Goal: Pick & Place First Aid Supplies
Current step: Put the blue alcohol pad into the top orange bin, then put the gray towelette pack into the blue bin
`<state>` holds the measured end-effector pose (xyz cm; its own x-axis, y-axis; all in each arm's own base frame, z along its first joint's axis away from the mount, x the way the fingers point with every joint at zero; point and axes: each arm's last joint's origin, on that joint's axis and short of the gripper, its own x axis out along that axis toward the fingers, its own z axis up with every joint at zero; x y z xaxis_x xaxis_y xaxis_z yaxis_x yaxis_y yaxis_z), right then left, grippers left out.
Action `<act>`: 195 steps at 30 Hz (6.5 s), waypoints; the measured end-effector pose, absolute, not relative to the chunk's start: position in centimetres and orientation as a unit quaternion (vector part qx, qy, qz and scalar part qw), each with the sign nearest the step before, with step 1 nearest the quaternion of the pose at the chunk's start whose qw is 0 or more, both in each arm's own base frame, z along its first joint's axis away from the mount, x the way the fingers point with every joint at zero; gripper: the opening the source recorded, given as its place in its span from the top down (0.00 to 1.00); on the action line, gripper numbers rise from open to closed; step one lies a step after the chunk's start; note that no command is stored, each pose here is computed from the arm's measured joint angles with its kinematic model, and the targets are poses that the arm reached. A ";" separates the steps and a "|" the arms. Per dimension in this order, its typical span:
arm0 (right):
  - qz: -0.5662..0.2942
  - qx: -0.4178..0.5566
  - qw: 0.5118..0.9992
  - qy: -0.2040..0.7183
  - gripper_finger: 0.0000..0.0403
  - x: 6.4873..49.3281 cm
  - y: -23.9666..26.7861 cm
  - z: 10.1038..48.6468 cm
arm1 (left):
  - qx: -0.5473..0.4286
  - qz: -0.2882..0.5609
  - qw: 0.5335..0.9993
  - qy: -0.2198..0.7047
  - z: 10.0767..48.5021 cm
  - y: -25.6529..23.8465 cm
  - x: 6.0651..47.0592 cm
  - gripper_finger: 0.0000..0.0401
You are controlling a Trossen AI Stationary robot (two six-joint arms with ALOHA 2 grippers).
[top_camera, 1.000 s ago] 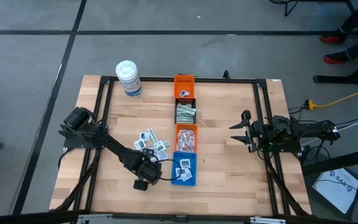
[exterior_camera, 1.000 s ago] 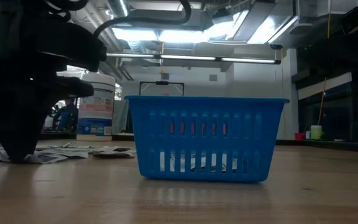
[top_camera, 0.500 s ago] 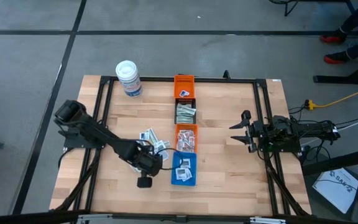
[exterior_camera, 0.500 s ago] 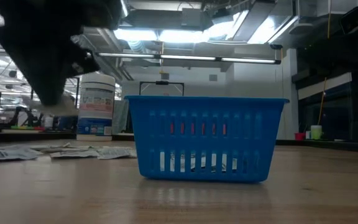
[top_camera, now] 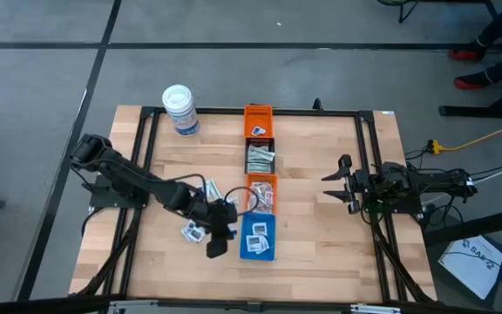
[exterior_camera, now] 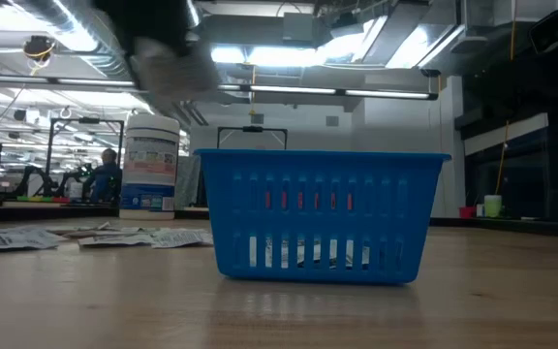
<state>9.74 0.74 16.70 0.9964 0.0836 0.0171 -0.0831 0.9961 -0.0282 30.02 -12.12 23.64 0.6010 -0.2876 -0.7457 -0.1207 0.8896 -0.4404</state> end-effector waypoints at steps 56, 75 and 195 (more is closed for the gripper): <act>0.042 -0.014 0.999 -0.009 0.52 9.7 0.7 16.7 | -0.021 0.070 0.935 0.347 27.4 18.4 34.2 1.00; 0.042 -0.014 0.999 -0.009 0.52 9.7 0.7 16.7 | 0.015 0.057 0.892 0.449 24.7 23.3 36.9 1.00; 0.042 -0.014 0.999 -0.009 0.52 9.7 0.7 16.7 | 0.118 -0.094 0.725 0.672 14.2 -16.5 24.6 0.76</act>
<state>9.73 0.74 16.71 0.9963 0.0838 0.0177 -0.0833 0.9961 -0.0282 24.59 -16.46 14.21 0.0780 0.0231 -0.9967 0.2951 0.9544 0.0452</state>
